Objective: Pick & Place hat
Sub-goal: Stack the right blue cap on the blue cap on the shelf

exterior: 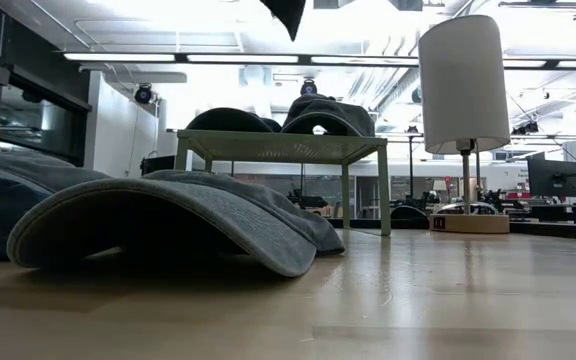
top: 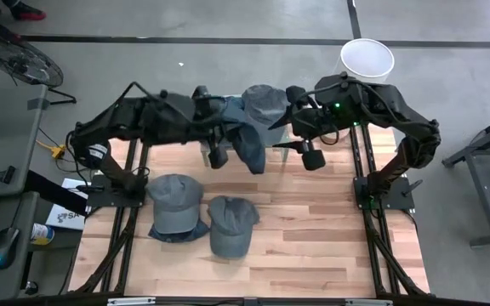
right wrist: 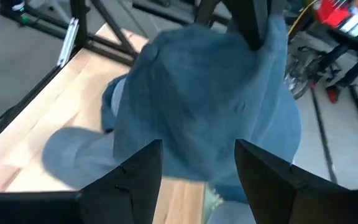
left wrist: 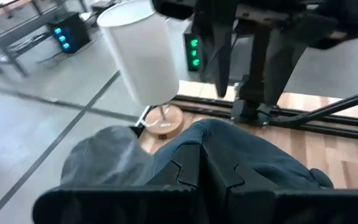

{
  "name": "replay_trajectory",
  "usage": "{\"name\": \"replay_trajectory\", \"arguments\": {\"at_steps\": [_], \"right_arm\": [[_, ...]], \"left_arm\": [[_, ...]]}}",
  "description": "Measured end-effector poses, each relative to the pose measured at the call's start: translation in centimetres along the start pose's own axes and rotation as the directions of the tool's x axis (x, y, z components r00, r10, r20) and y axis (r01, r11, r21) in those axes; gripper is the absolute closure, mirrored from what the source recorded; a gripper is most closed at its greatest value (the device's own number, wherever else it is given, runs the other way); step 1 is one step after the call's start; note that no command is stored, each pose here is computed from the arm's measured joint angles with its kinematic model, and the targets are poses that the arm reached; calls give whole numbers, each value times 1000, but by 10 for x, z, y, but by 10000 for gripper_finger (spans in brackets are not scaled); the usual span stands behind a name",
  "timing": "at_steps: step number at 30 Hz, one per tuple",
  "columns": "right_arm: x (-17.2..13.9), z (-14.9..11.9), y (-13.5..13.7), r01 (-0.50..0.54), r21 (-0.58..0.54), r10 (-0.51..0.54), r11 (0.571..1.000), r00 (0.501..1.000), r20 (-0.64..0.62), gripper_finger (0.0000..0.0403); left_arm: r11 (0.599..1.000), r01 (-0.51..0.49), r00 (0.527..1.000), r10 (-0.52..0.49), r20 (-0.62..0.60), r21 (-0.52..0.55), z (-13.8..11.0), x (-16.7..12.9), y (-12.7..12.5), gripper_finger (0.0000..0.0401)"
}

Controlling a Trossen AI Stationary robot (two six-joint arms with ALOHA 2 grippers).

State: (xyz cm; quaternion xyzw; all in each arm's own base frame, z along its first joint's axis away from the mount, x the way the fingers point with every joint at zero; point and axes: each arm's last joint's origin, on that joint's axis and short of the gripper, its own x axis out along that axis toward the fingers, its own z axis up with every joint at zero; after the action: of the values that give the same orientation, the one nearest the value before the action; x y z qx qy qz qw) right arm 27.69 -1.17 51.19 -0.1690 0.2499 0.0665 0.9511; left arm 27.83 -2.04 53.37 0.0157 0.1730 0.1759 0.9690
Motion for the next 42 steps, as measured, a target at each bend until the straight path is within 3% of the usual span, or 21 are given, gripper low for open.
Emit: {"name": "replay_trajectory", "arguments": {"at_steps": [6, 19, 33, 42], "right_arm": [[10, 0, -4, 94, -24, -94, 995, 995, -35, 210], [12, 1, -4, 80, -111, -84, 991, 996, -28, 218], [12, 3, -3, 32, -111, -31, 993, 999, 8, 387], [11, 4, -2, 35, -61, -34, 998, 999, 18, 401]], "left_arm": [[997, 71, 996, -71, 55, 9, 8, 8, 16, 401], [989, 142, 986, -144, 86, 31, 12, 11, 22, 401], [985, 170, 973, -172, 156, 25, 18, 10, 21, 401], [986, 168, 972, -169, 164, 20, 19, 10, 21, 398]]}}
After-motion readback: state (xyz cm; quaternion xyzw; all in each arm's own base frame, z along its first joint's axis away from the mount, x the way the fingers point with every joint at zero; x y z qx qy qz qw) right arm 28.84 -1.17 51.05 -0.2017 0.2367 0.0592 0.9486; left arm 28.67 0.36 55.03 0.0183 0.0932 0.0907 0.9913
